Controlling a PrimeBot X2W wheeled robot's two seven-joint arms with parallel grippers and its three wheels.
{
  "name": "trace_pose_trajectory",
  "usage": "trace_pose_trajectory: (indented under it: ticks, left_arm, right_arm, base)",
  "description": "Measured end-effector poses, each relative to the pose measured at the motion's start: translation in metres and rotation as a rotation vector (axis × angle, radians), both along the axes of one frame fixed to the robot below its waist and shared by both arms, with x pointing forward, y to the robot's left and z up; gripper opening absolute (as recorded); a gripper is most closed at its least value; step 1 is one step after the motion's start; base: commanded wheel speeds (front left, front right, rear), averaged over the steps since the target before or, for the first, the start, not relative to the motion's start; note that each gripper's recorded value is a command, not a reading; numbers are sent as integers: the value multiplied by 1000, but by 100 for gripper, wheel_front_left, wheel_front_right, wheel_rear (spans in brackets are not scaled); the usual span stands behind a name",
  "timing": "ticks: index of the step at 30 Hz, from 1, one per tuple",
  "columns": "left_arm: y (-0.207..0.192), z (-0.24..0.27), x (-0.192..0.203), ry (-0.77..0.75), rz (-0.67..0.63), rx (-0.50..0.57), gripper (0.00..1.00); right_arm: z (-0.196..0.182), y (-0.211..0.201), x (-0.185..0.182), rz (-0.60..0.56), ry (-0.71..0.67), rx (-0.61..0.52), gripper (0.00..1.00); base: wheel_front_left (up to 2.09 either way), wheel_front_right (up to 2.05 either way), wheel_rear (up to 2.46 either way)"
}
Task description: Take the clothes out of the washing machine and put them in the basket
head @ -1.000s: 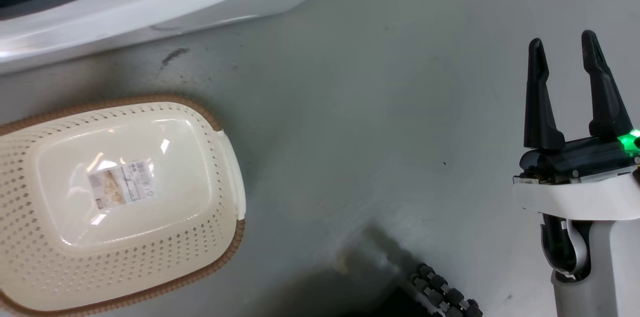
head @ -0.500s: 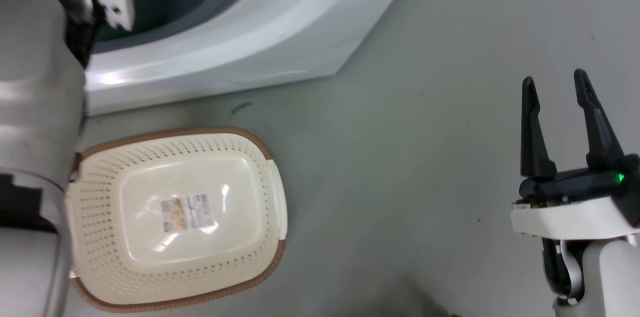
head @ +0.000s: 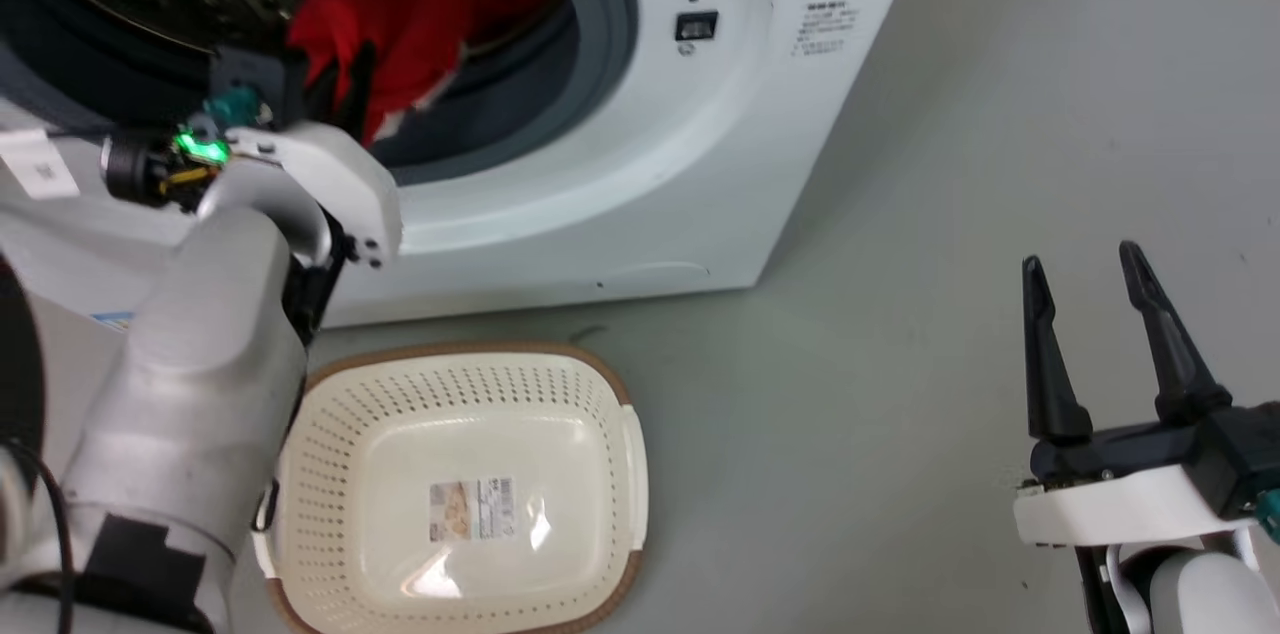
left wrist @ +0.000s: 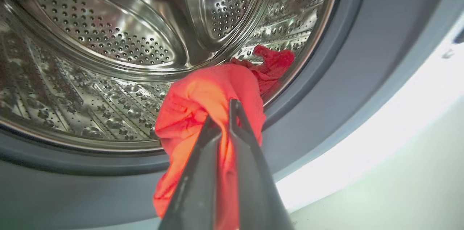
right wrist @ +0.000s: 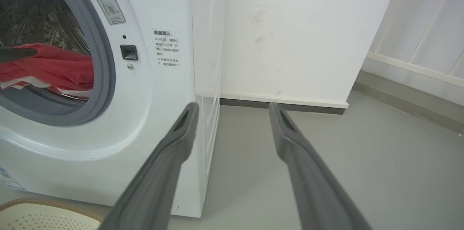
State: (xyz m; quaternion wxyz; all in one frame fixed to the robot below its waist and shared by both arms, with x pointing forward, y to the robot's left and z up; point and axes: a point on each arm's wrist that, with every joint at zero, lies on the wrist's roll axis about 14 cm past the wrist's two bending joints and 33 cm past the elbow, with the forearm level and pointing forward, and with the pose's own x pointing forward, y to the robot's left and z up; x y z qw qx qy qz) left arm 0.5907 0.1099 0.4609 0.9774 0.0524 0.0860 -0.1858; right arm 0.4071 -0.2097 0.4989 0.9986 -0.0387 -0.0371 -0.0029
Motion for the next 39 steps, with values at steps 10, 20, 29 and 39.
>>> trace_pose_trajectory:
  ticks: [10, 20, 29, 39]
  left_arm:
    - [6, 67, -57, -193, -15, -52, 0]
    - [12, 135, -120, -356, -19, -77, 0]
    - [13, 179, -168, -456, -31, -81, 0]
    - [9, 174, -192, -429, -41, -91, 0]
  right_arm:
    - [19, 19, -21, 52, -45, 11, 100]
    - [31, 31, -39, 88, -77, 15, 100]
    - [35, 34, -51, 97, -91, 19, 100]
    - [33, 37, -53, 105, -84, 21, 100]
  base:
    - [0, 0, 0]
    - [0, 0, 0]
    - [0, 0, 0]
    - [0, 0, 0]
